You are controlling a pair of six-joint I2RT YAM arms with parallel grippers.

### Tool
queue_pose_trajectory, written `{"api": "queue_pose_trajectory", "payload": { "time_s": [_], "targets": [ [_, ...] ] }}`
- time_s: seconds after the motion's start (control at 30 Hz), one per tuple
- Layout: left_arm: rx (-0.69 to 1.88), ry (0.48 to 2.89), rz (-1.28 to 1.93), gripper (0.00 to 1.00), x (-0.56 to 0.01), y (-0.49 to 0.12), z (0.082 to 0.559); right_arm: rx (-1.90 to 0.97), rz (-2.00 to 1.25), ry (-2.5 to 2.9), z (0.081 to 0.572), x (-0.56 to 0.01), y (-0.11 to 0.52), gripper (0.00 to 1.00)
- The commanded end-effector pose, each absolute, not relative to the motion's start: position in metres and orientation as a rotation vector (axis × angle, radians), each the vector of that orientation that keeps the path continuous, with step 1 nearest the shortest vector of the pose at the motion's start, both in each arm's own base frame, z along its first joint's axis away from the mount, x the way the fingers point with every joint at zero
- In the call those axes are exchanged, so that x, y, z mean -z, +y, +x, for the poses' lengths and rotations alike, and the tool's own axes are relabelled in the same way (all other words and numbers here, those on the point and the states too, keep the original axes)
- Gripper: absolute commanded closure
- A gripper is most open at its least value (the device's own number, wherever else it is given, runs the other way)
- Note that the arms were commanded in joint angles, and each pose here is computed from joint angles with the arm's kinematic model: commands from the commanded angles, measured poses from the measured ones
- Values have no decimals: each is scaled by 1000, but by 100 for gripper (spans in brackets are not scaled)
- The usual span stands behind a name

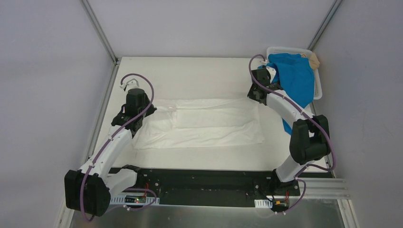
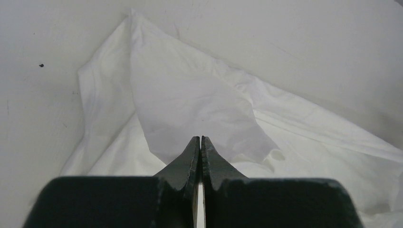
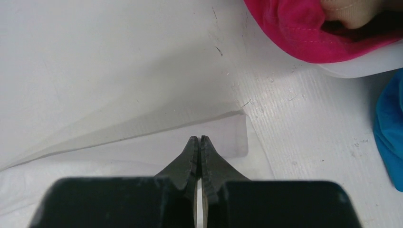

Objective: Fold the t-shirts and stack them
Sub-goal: Fold the other side of the tshirt into a rectangle

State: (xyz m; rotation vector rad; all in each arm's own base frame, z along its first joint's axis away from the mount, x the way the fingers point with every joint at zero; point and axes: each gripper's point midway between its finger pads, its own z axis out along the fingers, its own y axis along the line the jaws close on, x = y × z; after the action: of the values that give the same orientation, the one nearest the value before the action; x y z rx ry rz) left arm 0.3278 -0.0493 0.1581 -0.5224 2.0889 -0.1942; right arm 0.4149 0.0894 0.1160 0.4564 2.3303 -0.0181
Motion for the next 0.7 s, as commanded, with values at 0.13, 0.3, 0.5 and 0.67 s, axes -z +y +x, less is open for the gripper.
{"api": "queue_pose_trajectory", "payload": {
  "time_s": [0.13, 0.3, 0.5, 0.67],
  "targets": [
    [176, 2025, -611, 100, -172, -35, 302, 11, 452, 2264, 405, -146, 83, 100],
    [178, 1997, -633, 100, -178, -30, 289, 13, 456, 2275, 393, -150, 80, 100],
    [190, 1980, -654, 100, -172, -27, 276, -35, 481, 2280, 378, -150, 81, 100],
    [157, 1996, -674, 100, -160, -22, 271, -54, 498, 2294, 360, -140, 79, 100]
  ]
}}
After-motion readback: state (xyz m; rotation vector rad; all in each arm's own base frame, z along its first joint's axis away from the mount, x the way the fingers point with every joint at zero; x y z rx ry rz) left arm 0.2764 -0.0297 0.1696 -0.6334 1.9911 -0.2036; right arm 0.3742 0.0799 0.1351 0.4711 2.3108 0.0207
